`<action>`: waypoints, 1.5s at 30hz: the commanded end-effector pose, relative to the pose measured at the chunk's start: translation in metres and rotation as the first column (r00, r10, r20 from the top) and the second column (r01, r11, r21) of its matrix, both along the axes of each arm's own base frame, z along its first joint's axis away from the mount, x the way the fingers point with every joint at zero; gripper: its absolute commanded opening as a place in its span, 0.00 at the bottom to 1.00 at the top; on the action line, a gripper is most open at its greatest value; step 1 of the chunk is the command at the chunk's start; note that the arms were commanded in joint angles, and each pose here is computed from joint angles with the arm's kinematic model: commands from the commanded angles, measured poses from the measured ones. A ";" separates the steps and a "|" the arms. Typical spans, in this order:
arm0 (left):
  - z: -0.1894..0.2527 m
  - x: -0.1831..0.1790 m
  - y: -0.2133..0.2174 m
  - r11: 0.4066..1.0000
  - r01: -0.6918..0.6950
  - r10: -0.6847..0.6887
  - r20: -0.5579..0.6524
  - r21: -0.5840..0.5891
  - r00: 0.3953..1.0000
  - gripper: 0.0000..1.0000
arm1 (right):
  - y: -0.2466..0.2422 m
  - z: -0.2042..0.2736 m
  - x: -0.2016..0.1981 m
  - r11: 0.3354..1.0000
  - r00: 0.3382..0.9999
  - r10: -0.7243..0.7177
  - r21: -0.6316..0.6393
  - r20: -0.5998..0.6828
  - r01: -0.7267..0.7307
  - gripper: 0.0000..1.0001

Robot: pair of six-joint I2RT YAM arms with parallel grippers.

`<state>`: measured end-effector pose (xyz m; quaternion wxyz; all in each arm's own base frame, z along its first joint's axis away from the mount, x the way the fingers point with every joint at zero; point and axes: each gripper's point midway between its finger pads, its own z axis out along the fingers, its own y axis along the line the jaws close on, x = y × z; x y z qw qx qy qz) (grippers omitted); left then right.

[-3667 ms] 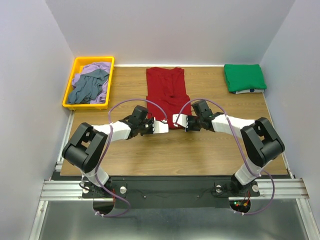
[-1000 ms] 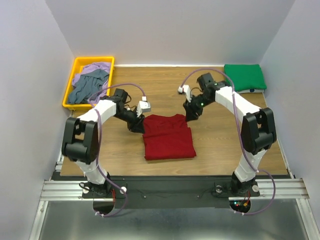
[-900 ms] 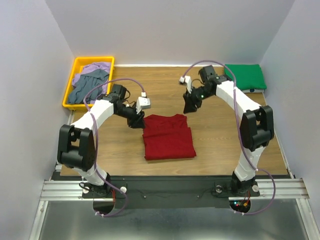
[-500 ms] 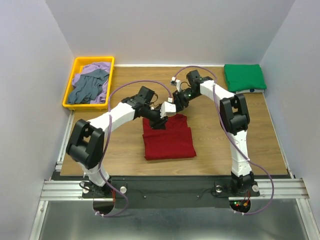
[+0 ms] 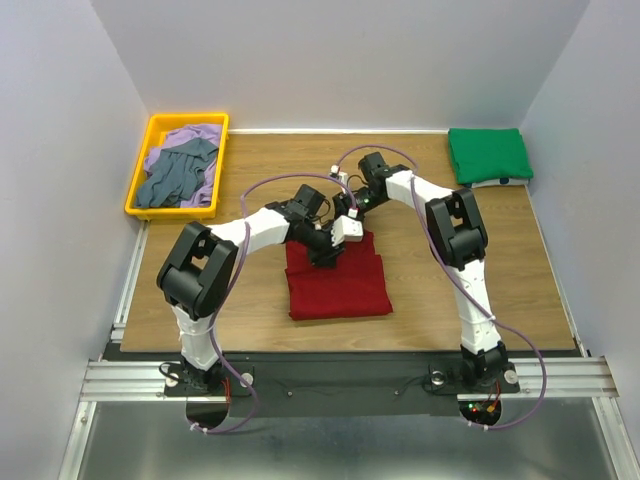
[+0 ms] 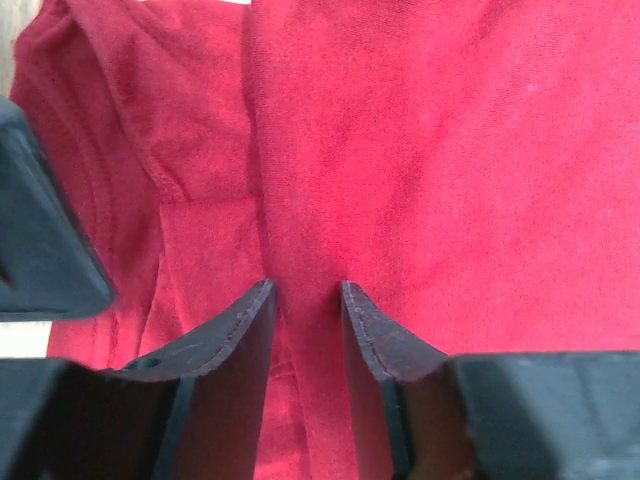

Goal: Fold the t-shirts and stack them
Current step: Fold the tshirt

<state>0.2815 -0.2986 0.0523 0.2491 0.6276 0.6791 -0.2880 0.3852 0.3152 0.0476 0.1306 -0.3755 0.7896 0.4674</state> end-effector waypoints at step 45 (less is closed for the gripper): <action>0.039 0.090 0.005 0.999 -0.028 0.017 0.383 0.024 0.924 0.00 | -0.006 -0.042 0.011 0.999 1.000 -0.001 -0.048 0.003 0.001 0.29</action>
